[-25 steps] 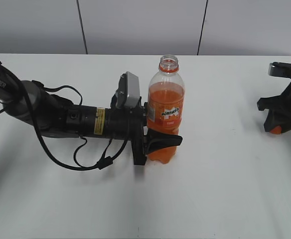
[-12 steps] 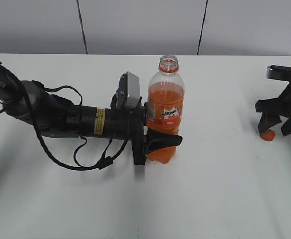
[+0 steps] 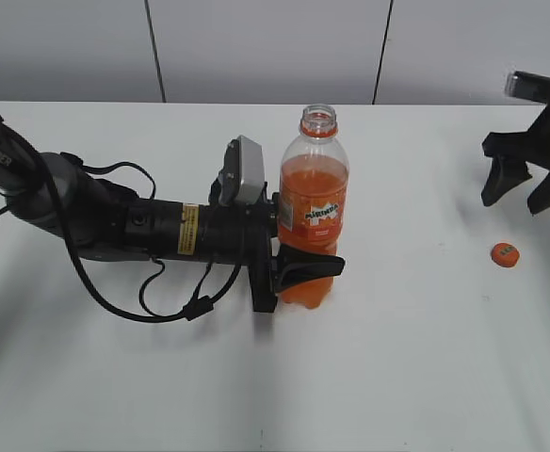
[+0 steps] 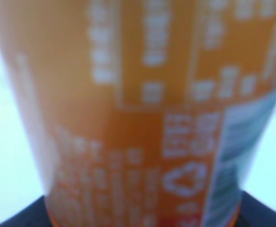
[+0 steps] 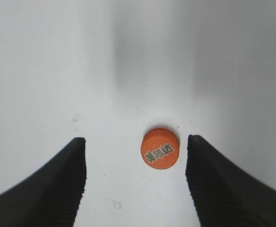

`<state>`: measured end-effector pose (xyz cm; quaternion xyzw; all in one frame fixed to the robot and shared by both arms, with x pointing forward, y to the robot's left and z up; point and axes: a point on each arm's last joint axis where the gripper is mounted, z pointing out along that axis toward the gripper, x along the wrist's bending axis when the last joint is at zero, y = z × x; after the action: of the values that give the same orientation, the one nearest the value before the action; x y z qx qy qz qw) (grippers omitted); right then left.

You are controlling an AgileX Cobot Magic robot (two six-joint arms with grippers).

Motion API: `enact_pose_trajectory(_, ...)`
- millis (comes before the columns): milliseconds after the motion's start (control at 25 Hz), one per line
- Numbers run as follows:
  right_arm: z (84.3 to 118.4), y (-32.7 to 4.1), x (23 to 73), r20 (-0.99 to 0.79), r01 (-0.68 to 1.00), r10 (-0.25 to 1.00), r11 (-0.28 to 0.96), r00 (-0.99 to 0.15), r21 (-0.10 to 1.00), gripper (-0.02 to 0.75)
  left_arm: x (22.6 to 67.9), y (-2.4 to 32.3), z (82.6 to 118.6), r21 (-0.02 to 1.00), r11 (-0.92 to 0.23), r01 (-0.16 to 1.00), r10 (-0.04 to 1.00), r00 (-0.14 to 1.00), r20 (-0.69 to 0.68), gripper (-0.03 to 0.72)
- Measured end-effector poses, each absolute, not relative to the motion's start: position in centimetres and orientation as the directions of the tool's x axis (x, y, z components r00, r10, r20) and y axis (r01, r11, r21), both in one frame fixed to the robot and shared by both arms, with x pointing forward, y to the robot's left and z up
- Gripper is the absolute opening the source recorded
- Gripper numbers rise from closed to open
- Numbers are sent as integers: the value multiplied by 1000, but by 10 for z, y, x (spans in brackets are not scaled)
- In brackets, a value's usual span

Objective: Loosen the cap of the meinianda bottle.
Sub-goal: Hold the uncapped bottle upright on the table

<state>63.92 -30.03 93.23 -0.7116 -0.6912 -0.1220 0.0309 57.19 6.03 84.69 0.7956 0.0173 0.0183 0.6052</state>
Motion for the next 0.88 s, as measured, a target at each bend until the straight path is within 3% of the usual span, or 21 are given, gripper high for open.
enact_pose_trajectory(440, 971, -299, 661, 239, 978, 971, -38, -13, 207, 495, 572, 63, 840, 951, -310, 4, 61, 998, 16, 438)
enact_pose_trajectory(880, 975, -299, 663, 240, 976, 971, -38, -15, 214, 495, 570, 64, 899, 956, -286, -61, 23, 997, 70, 447)
